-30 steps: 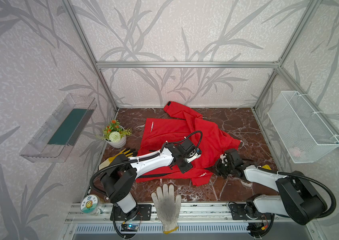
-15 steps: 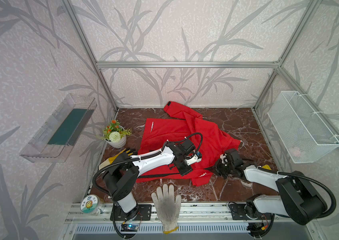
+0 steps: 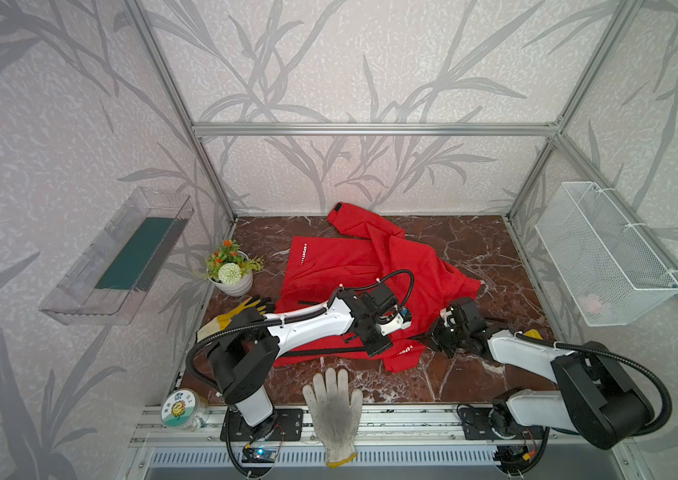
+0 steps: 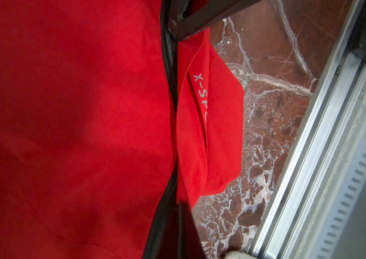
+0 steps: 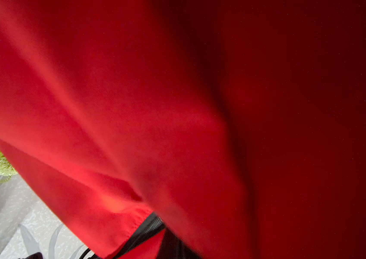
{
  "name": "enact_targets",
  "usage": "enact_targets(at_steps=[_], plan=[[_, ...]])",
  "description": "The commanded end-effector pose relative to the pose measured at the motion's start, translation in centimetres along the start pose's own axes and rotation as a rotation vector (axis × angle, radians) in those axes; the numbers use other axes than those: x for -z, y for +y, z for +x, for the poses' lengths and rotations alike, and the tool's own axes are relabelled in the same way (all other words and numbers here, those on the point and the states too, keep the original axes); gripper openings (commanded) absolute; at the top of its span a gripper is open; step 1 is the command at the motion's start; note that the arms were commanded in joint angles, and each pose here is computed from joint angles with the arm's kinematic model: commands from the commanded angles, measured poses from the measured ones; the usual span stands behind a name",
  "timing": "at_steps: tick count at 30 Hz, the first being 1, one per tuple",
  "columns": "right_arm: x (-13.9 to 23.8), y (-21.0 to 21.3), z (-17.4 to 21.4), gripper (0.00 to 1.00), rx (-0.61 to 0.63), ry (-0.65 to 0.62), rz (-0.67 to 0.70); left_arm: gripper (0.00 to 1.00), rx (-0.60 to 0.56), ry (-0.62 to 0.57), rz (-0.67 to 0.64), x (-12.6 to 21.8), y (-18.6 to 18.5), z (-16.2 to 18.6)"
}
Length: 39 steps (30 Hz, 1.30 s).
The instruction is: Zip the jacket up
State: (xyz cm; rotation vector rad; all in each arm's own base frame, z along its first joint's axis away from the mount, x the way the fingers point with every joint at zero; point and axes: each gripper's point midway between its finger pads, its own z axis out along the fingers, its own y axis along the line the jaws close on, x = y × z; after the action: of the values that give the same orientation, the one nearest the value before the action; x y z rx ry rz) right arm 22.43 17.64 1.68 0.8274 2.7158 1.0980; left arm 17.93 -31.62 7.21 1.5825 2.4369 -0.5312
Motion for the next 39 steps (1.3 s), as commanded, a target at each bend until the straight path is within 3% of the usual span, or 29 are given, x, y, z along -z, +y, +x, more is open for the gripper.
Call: enact_targets(at_steps=[1,15,24,34,39], plan=[[-0.3,-4.5,0.8,0.00,-0.064,0.017,0.154,0.00,-0.015,0.007,0.041,-0.4,-1.3,0.1],[-0.5,-4.0,0.7,0.00,-0.065,0.029,0.130,0.00,-0.033,0.047,0.038,-2.3,-1.9,1.0],[-0.4,-6.4,-0.3,0.00,-0.185,-0.011,0.133,0.00,0.038,0.144,0.023,-5.9,-0.6,4.0],[-0.8,-8.6,-2.5,0.00,-0.301,-0.082,0.123,0.00,0.145,0.091,0.066,-6.9,0.5,4.2],[-1.1,-7.0,-2.9,0.00,-0.316,-0.044,-0.016,0.00,0.172,0.055,0.088,-6.9,0.7,4.3]])
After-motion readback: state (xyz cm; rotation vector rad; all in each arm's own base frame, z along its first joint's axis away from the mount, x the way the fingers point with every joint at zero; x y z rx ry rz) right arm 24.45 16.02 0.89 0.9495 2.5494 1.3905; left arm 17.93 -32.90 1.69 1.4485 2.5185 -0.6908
